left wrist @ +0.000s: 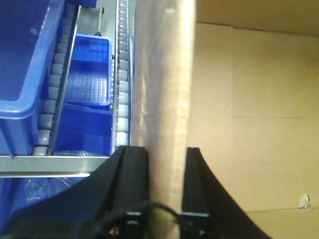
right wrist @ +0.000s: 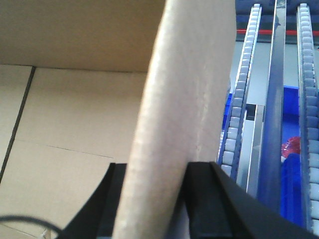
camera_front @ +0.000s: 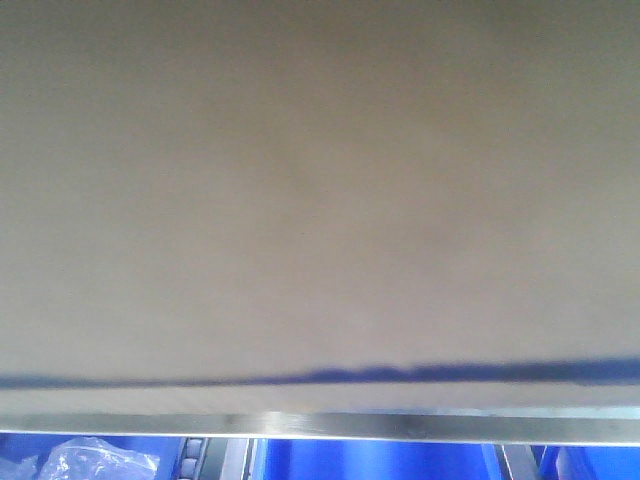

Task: Grab box from left shelf to table start
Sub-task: 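Pull the gripped box off the roller shelf toward the robot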

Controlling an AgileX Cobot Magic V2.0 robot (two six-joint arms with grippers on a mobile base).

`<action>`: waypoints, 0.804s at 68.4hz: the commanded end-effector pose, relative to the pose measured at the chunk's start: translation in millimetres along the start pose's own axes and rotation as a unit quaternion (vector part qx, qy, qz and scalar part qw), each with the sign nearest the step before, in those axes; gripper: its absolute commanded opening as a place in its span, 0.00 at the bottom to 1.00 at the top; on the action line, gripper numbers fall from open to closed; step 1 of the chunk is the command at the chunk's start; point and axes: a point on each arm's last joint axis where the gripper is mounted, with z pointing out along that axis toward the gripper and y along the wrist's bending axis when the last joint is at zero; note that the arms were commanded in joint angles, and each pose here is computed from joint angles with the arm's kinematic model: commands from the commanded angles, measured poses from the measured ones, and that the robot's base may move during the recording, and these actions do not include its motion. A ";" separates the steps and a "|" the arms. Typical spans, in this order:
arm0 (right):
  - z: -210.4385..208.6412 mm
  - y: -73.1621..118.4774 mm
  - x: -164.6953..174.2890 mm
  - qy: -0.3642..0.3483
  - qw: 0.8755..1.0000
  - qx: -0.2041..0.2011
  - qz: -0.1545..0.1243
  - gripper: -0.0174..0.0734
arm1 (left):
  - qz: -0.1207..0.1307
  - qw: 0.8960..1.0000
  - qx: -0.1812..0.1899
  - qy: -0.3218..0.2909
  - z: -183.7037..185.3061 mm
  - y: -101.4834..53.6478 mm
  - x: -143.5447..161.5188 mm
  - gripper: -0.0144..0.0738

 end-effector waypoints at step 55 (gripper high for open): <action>-2.6 0.7 -19.8 -0.076 0.997 0.004 -0.002 0.26 | -0.042 0.994 0.003 0.097 74.4 12.3 56.9 0.05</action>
